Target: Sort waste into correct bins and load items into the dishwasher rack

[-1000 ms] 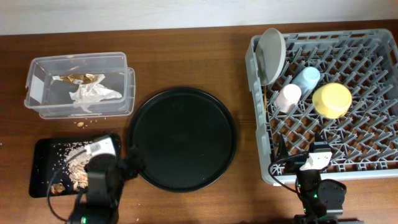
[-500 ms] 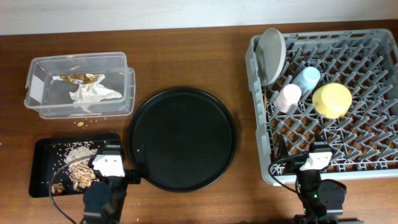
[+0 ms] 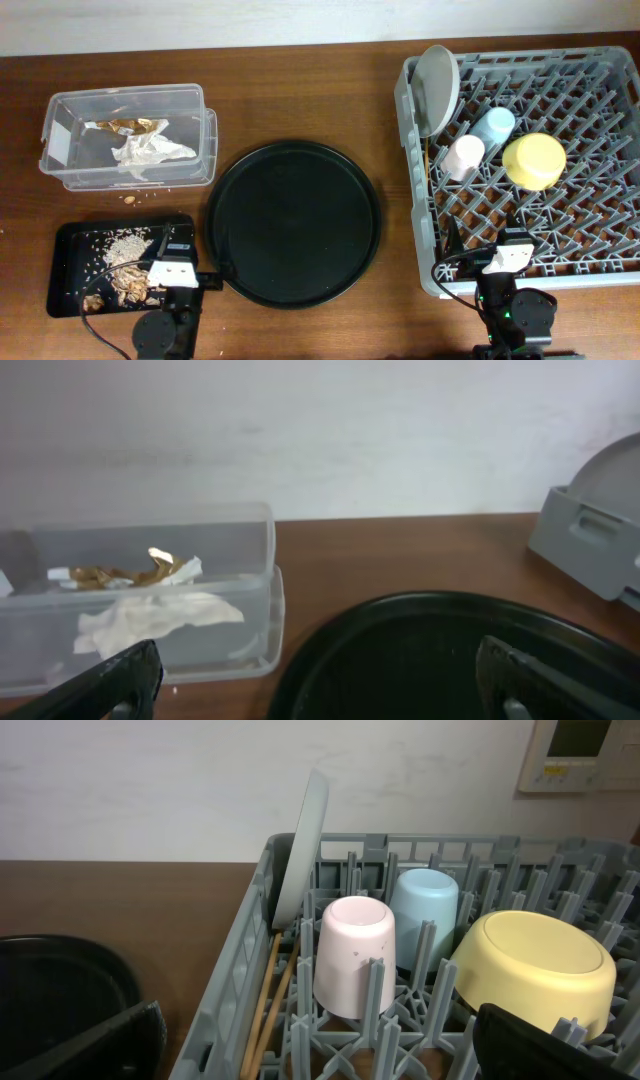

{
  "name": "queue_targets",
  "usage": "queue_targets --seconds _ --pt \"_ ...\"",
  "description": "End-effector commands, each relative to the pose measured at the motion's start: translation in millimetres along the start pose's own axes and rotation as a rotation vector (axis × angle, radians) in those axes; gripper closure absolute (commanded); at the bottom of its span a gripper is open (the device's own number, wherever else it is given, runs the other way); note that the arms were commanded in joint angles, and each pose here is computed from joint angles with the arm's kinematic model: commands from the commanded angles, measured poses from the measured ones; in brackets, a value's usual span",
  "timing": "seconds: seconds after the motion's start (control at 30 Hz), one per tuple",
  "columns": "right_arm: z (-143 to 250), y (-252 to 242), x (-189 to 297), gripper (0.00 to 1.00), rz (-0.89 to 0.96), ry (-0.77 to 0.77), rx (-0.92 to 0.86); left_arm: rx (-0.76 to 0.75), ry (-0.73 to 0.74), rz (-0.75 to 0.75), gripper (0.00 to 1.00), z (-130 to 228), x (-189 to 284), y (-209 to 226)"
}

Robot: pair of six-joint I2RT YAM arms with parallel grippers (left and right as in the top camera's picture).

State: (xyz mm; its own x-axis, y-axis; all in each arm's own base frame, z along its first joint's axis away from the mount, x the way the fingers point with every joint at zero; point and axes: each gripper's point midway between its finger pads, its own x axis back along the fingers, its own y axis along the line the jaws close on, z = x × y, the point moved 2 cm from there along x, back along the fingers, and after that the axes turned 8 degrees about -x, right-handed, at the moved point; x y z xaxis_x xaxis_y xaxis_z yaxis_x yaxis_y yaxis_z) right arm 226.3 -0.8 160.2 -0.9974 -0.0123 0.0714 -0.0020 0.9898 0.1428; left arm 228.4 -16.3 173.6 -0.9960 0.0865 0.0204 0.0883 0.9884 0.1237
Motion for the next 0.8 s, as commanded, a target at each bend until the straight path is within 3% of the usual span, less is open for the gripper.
queue_targets --seconds 0.0,0.1,0.23,0.77 --pt "1.6 -2.5 0.1 0.01 0.013 0.0 -0.008 -0.02 -0.011 -0.058 0.01 -0.4 2.7 10.6" --pt "1.7 -2.5 0.1 0.01 0.013 0.001 -0.008 -0.022 0.073 -0.099 0.01 18.0 3.7 16.8" --pt "1.6 -2.5 0.1 0.01 0.013 0.0 -0.008 -0.085 0.076 -0.1 0.01 18.0 3.8 17.9" --pt "1.6 -2.5 0.1 0.01 0.013 0.0 -0.008 -0.082 0.079 -0.114 0.01 19.0 4.5 23.2"
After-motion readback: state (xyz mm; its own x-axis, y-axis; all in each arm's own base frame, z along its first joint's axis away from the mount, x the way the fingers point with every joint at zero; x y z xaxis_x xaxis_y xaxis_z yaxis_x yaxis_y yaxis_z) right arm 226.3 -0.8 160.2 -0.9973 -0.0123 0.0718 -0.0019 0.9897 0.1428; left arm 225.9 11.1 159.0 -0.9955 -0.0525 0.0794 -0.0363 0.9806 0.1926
